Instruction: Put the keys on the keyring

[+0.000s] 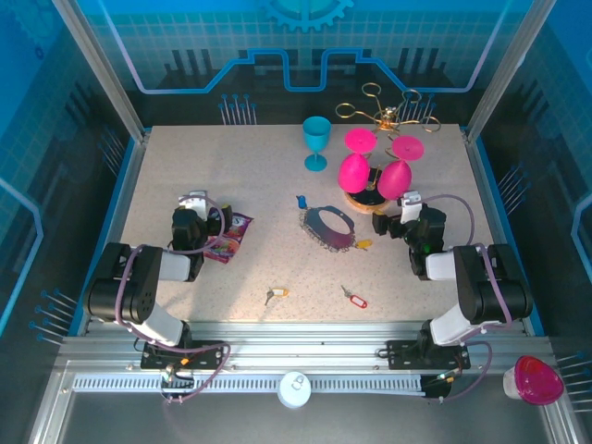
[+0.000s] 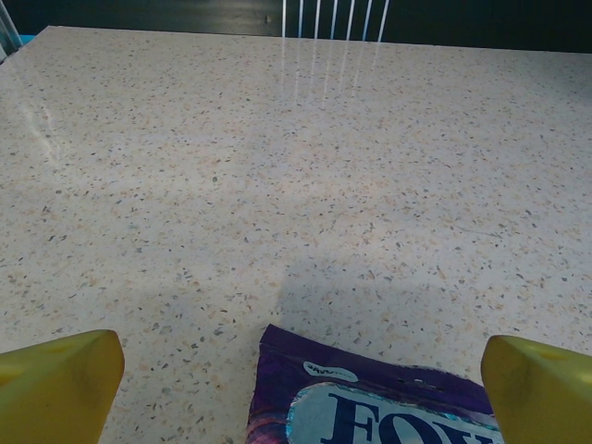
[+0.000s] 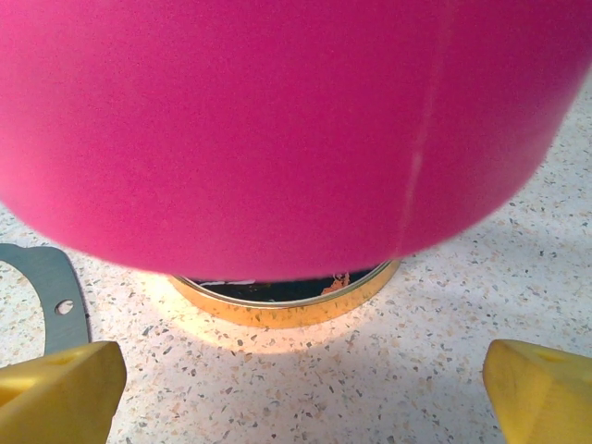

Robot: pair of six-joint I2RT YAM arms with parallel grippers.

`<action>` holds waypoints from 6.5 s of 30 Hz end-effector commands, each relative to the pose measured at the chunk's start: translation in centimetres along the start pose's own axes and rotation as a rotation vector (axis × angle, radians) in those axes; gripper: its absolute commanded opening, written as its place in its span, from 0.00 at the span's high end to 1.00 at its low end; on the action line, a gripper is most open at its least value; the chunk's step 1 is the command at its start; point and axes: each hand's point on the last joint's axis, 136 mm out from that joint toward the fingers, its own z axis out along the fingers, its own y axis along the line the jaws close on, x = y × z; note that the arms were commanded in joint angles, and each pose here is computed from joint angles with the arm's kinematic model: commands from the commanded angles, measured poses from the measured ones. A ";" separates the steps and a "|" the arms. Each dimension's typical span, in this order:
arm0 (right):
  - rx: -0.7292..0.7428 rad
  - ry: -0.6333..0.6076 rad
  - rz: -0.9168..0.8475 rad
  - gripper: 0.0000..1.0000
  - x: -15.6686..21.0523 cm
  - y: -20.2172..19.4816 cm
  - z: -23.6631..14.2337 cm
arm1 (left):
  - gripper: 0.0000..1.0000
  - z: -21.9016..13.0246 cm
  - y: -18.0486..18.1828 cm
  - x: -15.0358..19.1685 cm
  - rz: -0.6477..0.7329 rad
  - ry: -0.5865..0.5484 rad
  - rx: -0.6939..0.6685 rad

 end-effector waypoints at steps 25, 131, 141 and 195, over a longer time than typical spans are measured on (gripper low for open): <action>-0.011 0.441 0.515 0.37 1.2 7.0 -10.1 | 0.02 -9.8 -7.7 -4.4 -0.392 0.160 0.251; -0.154 0.364 0.342 0.64 -2.9 9.8 -11.8 | 1.00 -12.1 -33.9 -0.7 0.605 0.331 0.788; -0.346 -0.009 0.033 0.64 -9.2 12.1 -9.9 | 1.00 -13.3 -31.9 -3.6 0.707 0.176 1.034; -1.022 -0.150 -0.557 1.00 -6.8 25.3 -8.9 | 0.64 -13.9 -27.9 -3.6 0.686 -0.006 1.083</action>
